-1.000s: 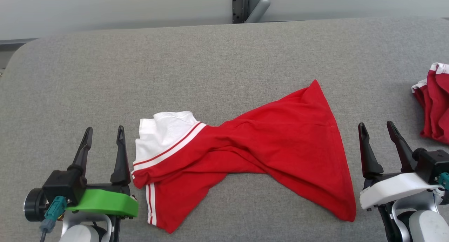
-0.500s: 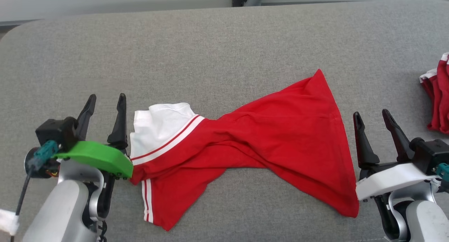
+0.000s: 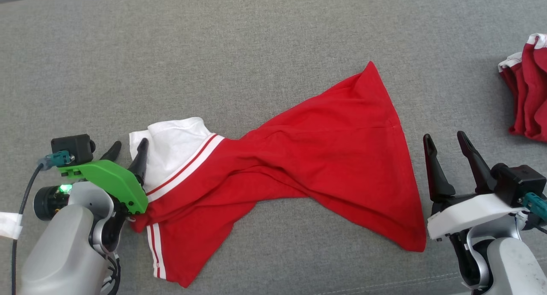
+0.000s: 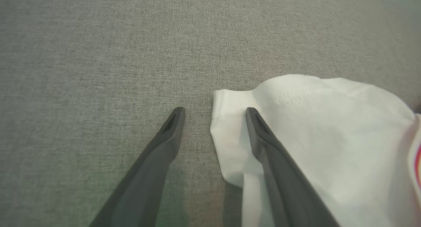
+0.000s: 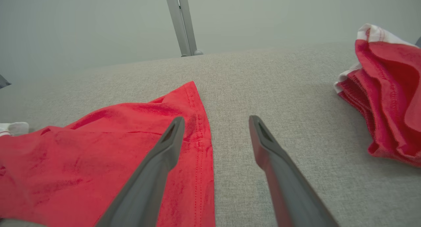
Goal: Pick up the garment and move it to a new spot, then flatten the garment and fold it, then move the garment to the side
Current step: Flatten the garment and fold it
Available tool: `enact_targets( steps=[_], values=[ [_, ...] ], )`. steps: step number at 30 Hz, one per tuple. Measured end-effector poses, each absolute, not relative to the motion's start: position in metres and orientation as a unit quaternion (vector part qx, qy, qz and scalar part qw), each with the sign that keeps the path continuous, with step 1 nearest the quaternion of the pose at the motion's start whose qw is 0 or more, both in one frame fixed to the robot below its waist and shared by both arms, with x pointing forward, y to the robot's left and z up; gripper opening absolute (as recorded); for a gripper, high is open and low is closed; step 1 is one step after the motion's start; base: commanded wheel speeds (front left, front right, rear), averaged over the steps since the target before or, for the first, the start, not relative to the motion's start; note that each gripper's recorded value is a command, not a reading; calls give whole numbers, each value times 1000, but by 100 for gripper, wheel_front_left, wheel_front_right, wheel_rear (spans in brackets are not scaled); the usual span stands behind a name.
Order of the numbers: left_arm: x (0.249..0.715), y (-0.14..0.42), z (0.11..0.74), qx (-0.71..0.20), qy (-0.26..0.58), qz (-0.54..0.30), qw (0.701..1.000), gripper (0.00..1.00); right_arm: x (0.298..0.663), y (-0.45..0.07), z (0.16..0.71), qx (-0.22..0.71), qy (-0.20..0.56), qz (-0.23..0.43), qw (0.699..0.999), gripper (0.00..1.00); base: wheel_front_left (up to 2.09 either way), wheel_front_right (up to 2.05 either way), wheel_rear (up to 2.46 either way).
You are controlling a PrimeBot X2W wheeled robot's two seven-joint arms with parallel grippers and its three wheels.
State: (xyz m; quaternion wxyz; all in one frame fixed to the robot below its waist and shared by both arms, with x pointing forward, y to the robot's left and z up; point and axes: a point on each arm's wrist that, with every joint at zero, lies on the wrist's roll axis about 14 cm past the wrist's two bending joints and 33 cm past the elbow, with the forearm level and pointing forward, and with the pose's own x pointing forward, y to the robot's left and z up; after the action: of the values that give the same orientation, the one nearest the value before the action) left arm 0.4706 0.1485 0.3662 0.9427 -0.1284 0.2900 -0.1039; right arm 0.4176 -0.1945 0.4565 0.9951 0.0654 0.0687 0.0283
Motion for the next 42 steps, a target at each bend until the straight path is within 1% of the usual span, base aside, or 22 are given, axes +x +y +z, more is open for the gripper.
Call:
enact_targets(
  steps=[1, 8, 14, 19, 21, 22, 23, 24, 28, 31, 34, 37, 42],
  values=[
    [472, 150, 364, -128, 290, -102, 943, 0, 417, -197, 453, 66, 73, 24, 995, 100, 0, 0, 0],
    [477, 152, 360, -123, 286, -101, 945, 0, 423, -209, 438, 58, 97, 15, 993, 100, 0, 0, 0],
    [483, 152, 362, -120, 271, -101, 950, 0, 442, -193, 413, 46, 142, 56, 987, 100, 0, 0, 0],
    [484, 155, 364, -115, 257, -100, 954, 0, 452, -175, 385, 31, 186, 93, 978, 100, 0, 0, 0],
    [484, 156, 365, -115, 254, -99, 955, 0, 453, -172, 381, 31, 193, 98, 976, 100, 0, 0, 0],
    [484, 157, 365, -113, 250, -97, 957, 0, 455, -169, 377, 28, 199, 103, 974, 79, 0, 0, 0],
    [484, 158, 367, -112, 245, -96, 958, 0, 456, -167, 374, 27, 204, 108, 973, 45, 0, 0, 0],
    [485, 160, 368, -111, 240, -94, 960, 0, 458, -166, 373, 28, 205, 111, 972, 0, 0, 0, 0],
    [490, 165, 381, -108, 207, -92, 968, 0, 464, -163, 377, 34, 195, 119, 973, 0, 0, 0, 0],
    [499, 168, 403, -102, 163, -89, 977, 0, 472, -174, 397, 34, 155, 110, 981, 0, 0, 0, 0],
    [513, 169, 440, -89, 100, -93, 987, 0, 491, -183, 442, 31, 79, 104, 991, 0, 0, 0, 0],
    [526, 167, 491, -71, 23, -101, 992, 0, 503, -185, 492, 22, 4, 108, 994, 0, 0, 0, 0],
    [530, 158, 596, -46, -126, -114, 984, 0, 506, -185, 584, 7, -123, 113, 986, 0, 0, 0, 0]
  ],
)
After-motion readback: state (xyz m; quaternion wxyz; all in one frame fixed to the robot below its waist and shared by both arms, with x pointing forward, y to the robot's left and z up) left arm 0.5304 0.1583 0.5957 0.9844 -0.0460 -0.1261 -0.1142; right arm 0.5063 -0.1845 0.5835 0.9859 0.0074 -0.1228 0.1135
